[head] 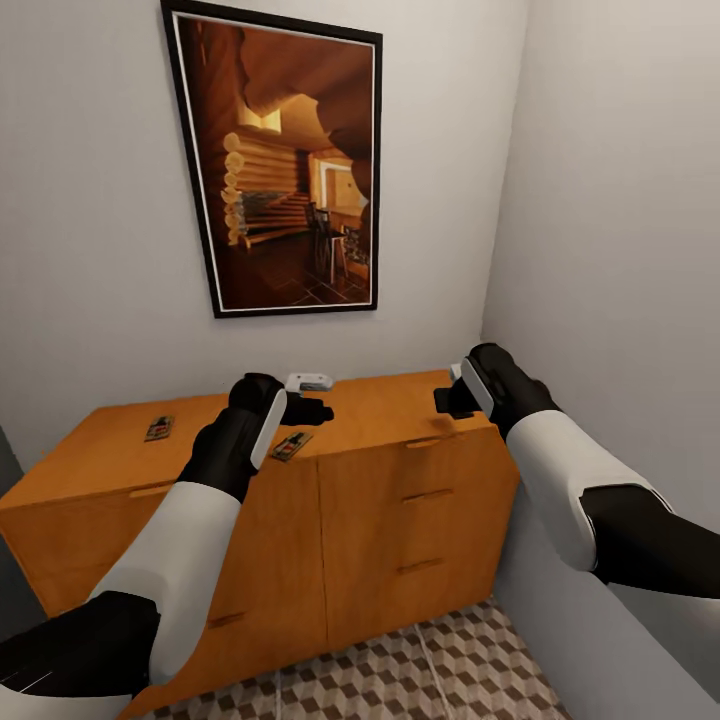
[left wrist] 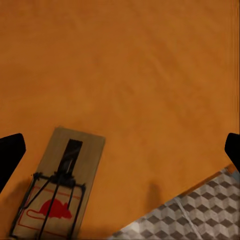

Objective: Take the four mousetraps from the cabinet in the bathroom and place them on the bathroom floor. Make sure all four end up on the same floor surface, and ensure that at least two of them are either under or directly next to the same bathroom sink.

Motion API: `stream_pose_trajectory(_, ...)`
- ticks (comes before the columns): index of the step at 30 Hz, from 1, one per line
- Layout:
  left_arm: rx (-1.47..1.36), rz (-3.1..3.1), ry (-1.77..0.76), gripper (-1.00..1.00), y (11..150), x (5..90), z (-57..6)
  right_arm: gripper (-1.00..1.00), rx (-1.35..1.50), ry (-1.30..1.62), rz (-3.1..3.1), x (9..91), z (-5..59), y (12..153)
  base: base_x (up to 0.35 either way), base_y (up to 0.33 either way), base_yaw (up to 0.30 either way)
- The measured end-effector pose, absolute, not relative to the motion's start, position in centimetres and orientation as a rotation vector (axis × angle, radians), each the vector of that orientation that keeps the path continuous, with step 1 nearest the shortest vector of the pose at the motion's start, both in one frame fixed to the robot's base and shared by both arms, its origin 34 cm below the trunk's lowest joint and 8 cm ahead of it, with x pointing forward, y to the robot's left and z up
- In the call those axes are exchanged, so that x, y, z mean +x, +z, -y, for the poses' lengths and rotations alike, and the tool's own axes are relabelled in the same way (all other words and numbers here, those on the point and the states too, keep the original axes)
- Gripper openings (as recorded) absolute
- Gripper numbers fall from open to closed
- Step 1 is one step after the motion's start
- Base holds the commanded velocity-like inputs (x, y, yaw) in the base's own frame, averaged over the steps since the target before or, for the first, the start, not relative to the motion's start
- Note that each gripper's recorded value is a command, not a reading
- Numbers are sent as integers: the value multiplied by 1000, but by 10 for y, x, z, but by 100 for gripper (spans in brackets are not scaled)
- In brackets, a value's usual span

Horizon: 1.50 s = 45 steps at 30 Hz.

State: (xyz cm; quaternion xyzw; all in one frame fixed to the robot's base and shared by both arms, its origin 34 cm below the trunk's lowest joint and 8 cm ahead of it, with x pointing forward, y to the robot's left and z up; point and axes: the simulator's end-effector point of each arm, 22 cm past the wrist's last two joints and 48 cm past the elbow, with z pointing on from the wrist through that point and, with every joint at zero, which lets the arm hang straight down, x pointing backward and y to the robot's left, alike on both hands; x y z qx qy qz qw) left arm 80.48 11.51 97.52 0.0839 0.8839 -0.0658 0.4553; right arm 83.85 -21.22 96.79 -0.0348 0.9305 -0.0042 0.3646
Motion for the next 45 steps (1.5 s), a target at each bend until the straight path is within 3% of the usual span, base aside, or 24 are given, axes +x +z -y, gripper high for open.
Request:
stream_pose_trajectory(26,319,-2166,-80,100,973,801,-101,-100,-88,-14,-2393,839,213,968,0,1,-9)
stream_pose_trajectory(45,327,-2166,-76,100,973,801,-100,-100,-87,-14,-2393,839,214,968,0,157,0)
